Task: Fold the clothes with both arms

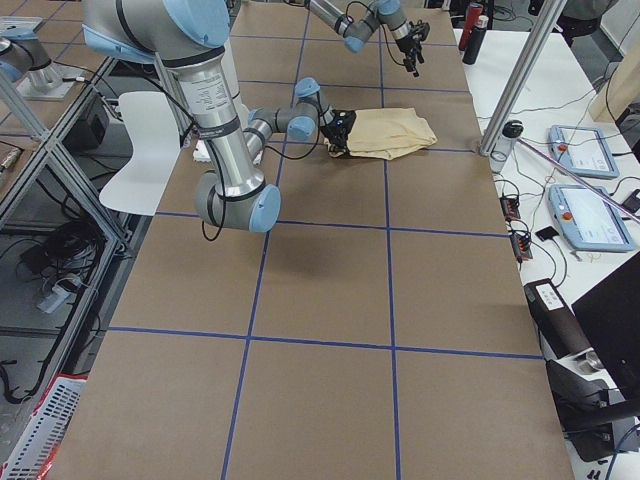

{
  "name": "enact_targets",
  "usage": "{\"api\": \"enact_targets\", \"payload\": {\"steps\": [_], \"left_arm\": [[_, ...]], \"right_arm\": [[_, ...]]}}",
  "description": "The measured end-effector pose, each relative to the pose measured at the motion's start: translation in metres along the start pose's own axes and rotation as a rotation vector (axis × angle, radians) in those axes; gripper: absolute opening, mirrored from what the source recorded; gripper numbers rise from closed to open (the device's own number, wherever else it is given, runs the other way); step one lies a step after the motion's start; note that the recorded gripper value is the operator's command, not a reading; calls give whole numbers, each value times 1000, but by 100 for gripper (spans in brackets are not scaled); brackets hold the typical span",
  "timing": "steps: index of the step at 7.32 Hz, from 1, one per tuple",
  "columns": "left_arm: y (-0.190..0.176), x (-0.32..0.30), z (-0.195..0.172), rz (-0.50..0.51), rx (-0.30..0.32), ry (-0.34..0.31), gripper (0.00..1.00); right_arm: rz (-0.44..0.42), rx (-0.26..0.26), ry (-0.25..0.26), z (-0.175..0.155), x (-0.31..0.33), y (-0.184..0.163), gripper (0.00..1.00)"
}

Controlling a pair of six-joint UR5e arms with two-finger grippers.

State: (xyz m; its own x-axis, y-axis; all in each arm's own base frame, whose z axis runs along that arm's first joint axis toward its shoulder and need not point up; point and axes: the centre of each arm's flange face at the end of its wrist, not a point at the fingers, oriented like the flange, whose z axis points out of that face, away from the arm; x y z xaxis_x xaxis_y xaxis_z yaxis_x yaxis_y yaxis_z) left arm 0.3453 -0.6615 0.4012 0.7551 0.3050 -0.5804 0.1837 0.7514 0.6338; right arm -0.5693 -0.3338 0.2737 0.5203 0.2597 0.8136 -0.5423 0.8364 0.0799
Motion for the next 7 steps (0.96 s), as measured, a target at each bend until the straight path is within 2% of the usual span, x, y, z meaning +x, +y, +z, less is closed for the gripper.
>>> {"api": "enact_targets", "payload": {"steps": [1, 2, 3, 4, 5, 7], "left_arm": [[0, 0, 0, 1, 0, 1, 100], [0, 0, 0, 1, 0, 1, 100], [0, 1, 0, 1, 0, 1, 100], [0, 1, 0, 0, 0, 1, 100], [0, 1, 0, 0, 0, 1, 100], [0, 1, 0, 0, 1, 2, 100]], "right_arm": [[1, 3, -10, -8, 6, 16, 0], [0, 5, -13, -10, 8, 25, 12], [-2, 6, -15, -11, 8, 28, 81], [-5, 9, -14, -11, 8, 27, 100], [-14, 19, -10, -8, 8, 18, 100], [-59, 53, 4, -4, -1, -31, 100]]}}
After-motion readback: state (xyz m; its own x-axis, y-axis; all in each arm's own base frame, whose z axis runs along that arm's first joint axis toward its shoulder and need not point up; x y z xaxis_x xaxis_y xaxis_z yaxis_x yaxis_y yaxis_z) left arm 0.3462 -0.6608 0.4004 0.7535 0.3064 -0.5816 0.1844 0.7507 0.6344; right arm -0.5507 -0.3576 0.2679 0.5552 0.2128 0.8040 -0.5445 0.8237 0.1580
